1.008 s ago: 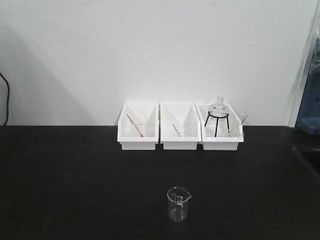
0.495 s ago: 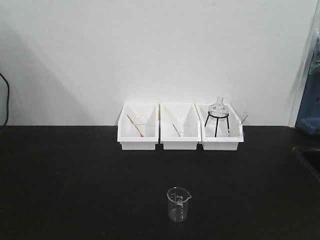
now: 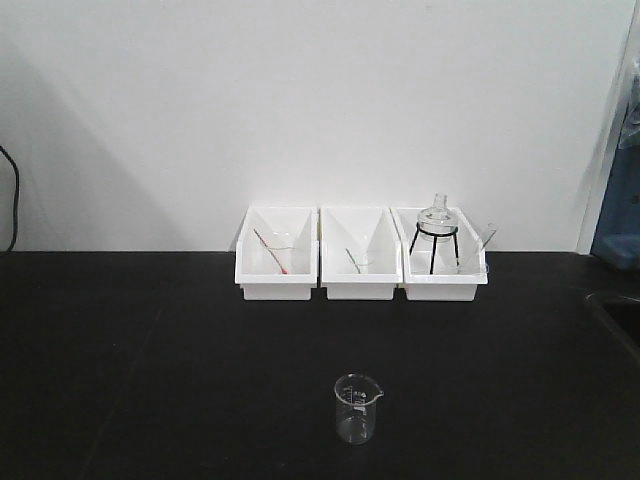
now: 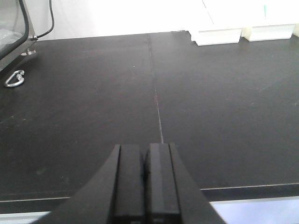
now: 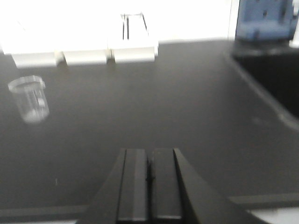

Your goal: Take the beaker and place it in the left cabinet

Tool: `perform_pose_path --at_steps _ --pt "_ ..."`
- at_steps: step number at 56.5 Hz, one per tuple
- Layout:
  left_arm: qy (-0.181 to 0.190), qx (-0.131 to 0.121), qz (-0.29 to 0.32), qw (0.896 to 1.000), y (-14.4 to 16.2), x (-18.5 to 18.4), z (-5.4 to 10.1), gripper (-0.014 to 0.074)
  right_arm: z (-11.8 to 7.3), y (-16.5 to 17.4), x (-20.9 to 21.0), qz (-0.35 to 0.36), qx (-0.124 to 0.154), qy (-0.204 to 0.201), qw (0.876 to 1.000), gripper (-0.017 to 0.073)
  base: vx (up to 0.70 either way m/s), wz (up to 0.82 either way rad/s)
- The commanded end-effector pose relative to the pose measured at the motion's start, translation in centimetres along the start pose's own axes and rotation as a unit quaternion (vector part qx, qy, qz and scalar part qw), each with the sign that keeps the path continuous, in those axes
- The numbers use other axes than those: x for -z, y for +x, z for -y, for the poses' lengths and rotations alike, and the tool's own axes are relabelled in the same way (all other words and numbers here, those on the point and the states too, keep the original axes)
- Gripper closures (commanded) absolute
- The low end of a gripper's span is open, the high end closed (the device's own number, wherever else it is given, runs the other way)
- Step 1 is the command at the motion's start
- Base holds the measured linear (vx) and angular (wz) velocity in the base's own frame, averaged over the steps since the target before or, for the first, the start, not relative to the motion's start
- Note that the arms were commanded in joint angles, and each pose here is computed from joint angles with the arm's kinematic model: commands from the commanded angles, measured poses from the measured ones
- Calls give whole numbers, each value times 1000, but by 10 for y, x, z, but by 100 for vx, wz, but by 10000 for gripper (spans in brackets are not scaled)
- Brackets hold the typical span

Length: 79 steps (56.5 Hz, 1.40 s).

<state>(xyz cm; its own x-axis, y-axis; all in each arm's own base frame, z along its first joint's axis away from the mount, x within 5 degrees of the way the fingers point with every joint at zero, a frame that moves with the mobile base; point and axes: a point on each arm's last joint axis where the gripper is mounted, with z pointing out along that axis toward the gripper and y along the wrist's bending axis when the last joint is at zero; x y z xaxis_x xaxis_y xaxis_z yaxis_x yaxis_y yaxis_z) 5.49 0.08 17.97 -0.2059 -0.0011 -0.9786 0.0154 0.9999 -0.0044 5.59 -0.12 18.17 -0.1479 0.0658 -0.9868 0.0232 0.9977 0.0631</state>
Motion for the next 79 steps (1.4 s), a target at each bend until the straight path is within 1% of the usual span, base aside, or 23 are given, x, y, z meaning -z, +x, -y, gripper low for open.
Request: perform_pose_path --at_steps 1,3,12,16,21,27,30,32,37,42,45,46,55,61,68,75,79 --pt "12 3 54 998 -11 3 2 590 -2 -18 2 92 11 -10 996 565 0 0" --pt "12 3 54 998 -11 3 2 590 -2 -20 2 103 12 -11 995 565 0 0" --pt "12 3 54 998 -11 3 2 590 -4 -40 8 193 6 -22 981 565 0 0" --pt "12 3 54 998 -11 3 2 590 -6 -60 14 220 1 -24 975 563 0 0" --pt "12 3 54 998 -11 3 2 590 -7 -89 20 224 2 -23 974 561 0 0" --pt "12 3 54 998 -11 3 2 590 -9 -118 16 173 10 -15 985 557 0 0" --pt "12 3 54 998 -11 3 2 590 -9 -125 6 125 14 -9 992 554 0 0" --pt "12 3 54 998 -11 3 2 590 -9 -130 1 108 17 -7 994 552 0 0" --pt "12 3 54 998 -11 3 2 590 -9 -132 -19 65 34 -2 997 545 0 0" --pt "12 3 54 998 -11 3 2 590 -9 -130 -38 47 48 -4 998 538 0 0" --pt "12 3 54 998 -11 3 2 590 -10 -129 -47 41 50 -6 998 527 0 0" --pt "12 3 54 998 -11 3 2 590 -11 -128 -62 43 47 -13 998 502 0 0" --pt "12 3 54 998 -11 3 2 590 -13 -125 -82 44 41 -21 998 412 0 0" --pt "12 3 54 998 -11 3 2 590 -13 -121 -95 36 41 -24 998 298 0 0" --pt "12 3 54 998 -11 3 2 590 -13 -109 -111 2 40 -25 999 144 0 0" --pt "12 3 54 998 -11 3 2 590 -13 -96 -131 -26 38 -28 999 36 0 0" --pt "12 3 54 998 -11 3 2 590 -14 -89 -143 -22 38 -35 998 -4 0 0"
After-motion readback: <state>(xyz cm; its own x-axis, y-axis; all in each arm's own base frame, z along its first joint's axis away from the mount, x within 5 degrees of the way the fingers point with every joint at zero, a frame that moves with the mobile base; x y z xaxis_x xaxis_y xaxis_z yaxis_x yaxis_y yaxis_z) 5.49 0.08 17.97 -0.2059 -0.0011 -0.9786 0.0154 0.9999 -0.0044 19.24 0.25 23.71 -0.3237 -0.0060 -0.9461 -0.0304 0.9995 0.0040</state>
